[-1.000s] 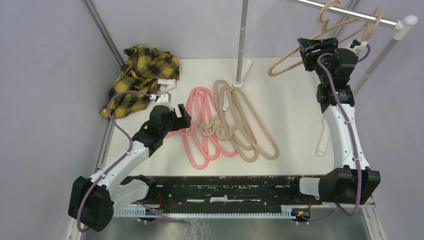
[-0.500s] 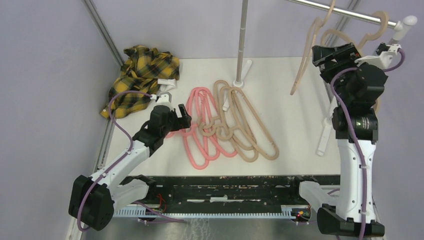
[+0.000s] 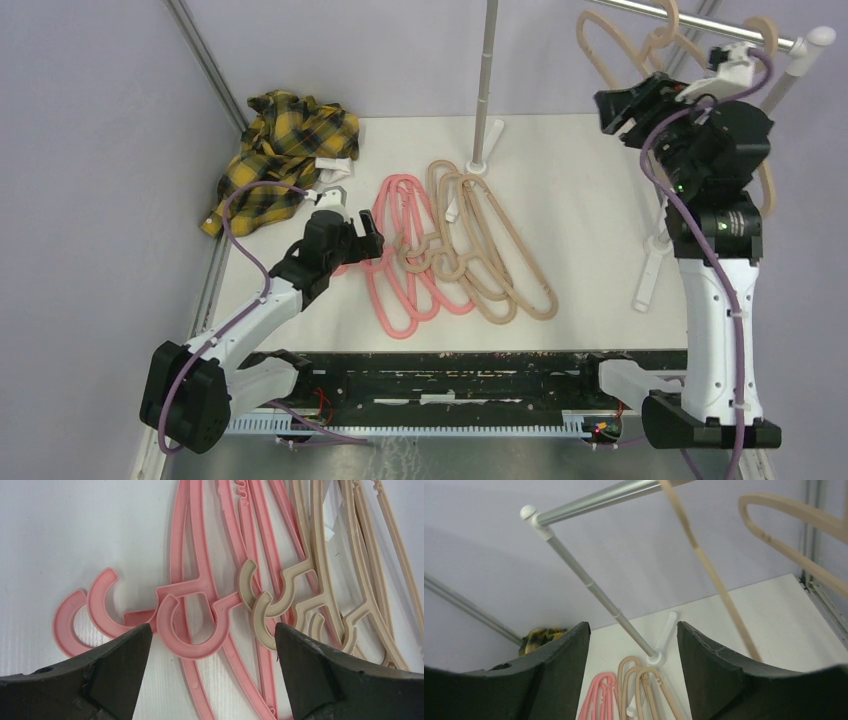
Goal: Organize the hangers
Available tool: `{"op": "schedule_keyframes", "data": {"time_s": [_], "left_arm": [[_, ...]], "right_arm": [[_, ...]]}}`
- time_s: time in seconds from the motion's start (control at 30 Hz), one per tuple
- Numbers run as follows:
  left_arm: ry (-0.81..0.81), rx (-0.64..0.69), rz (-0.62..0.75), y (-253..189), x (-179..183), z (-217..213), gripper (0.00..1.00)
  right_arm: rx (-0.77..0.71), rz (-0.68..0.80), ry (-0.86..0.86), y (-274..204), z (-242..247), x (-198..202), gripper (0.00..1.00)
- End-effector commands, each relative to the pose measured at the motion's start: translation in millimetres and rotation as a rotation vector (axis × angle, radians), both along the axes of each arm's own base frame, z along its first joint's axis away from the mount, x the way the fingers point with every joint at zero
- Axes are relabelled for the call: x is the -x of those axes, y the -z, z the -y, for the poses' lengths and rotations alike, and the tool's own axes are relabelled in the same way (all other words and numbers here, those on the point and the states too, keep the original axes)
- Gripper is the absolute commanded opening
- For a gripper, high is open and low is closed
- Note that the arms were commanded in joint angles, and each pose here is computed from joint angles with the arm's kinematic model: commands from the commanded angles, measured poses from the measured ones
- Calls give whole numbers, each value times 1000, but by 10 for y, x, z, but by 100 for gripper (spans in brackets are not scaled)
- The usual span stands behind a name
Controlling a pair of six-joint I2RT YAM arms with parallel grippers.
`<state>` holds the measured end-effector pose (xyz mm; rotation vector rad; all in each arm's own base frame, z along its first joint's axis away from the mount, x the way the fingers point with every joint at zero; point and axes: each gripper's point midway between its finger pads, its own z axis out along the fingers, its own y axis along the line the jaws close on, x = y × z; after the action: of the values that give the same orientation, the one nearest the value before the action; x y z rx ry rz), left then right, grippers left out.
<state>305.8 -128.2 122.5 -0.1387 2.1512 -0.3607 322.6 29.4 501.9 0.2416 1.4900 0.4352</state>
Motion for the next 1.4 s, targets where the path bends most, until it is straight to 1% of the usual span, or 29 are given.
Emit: {"op": "schedule_keyframes", "data": {"time_s": [0.0,0.13,0.23,0.27,0.33,0.47,0.57,0.63,0.87,1.0,1.13,1.37], "left_arm": [[-7,48,37,-104,-75,64,99],[-13,43,34,-87,-79,52,99],[-14,41,30,-71,-86,54,99],[-14,40,28,-66,-85,53,99],[-14,38,26,-60,-83,53,99],[-14,37,28,-67,-84,49,99],[-11,38,28,-67,-85,57,99],[-12,38,29,-63,-92,60,99],[-7,40,15,-18,-96,78,99],[-9,40,22,-40,-93,66,99],[-12,39,29,-55,-88,54,99],[-9,38,23,-42,-83,60,99]], "right_arm": [[168,-73,-225,222,-557,-60,70],[251,-206,-383,716,-1088,-156,70],[345,-347,-487,1328,-1532,-141,67],[384,-409,-507,1621,-1638,-110,66],[436,-512,-520,2131,-1732,-49,65],[446,-672,-537,2921,-1708,113,64],[457,-793,-578,3396,-1696,314,59],[473,-853,-584,3632,-1667,424,58],[502,-936,-596,4036,-1646,630,56],[532,-1007,-572,4316,-1589,698,55],[550,-1028,-501,4483,-1500,652,53],[563,-1062,-449,4718,-1439,616,47]]}}
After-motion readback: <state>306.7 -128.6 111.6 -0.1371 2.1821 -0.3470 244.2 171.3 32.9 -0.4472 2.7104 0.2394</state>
